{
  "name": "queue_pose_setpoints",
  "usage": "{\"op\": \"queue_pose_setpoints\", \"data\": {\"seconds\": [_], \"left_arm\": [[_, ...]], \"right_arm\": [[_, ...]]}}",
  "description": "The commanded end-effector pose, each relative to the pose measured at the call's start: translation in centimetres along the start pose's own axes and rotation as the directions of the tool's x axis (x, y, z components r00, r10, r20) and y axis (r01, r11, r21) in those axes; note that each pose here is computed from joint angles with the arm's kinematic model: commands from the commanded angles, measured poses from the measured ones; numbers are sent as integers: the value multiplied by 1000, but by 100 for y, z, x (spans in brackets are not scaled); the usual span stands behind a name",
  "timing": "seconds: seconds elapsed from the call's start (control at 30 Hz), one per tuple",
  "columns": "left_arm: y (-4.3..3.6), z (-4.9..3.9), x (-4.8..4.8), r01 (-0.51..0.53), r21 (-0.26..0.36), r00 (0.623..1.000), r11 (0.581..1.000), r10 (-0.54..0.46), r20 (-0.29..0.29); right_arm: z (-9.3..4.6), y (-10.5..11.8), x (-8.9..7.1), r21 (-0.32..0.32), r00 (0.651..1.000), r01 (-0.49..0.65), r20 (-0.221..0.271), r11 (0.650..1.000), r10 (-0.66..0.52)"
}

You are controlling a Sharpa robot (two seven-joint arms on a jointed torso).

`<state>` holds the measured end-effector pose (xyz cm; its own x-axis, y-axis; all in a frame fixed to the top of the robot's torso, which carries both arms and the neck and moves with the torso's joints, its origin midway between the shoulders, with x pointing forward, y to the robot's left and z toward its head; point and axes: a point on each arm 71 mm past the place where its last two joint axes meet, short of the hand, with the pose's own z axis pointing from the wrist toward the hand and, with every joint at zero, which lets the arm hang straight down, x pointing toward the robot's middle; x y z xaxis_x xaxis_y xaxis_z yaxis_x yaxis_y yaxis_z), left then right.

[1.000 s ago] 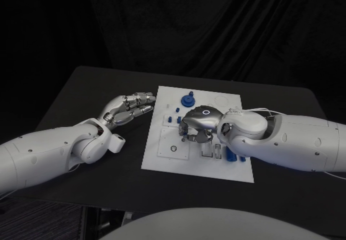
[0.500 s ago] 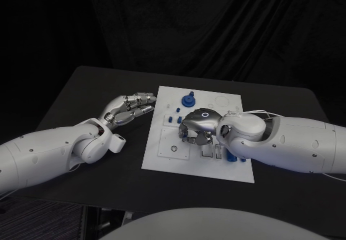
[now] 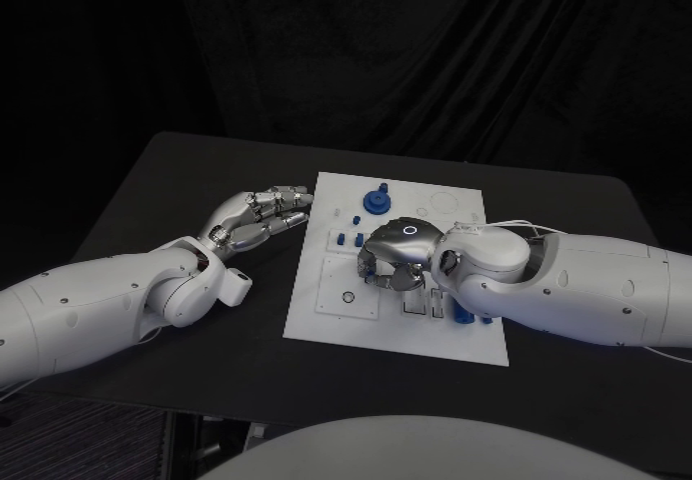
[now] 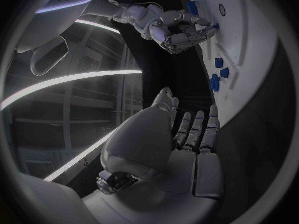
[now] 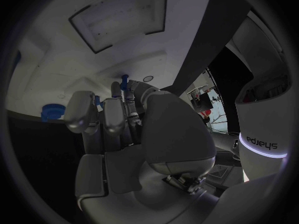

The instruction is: Assemble the parts on the task board

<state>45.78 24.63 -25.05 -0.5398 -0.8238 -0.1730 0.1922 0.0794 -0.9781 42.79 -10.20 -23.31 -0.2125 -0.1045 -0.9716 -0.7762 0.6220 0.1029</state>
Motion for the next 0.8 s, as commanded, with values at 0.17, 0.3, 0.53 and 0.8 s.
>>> {"op": "queue_pose_setpoints", "data": {"seconds": [0.17, 0.3, 0.53, 0.8], "left_arm": [[-69, -2, 23, 18, 111, 1000, 994, -17, -11], [-64, -1, 24, 18, 109, 1000, 994, -17, -12], [-57, -2, 23, 19, 107, 1000, 994, -17, -12], [-48, -3, 22, 19, 104, 1000, 994, -18, -12]], "right_arm": [[3, 3, 81, 3, 999, 2, -40, 1000, -2], [5, 11, 90, -2, 999, 0, -43, 1000, 0], [-2, 15, 101, -3, 999, -1, -49, 1000, 1], [-21, 1, 101, 2, 999, -3, -43, 1000, 3]]}}
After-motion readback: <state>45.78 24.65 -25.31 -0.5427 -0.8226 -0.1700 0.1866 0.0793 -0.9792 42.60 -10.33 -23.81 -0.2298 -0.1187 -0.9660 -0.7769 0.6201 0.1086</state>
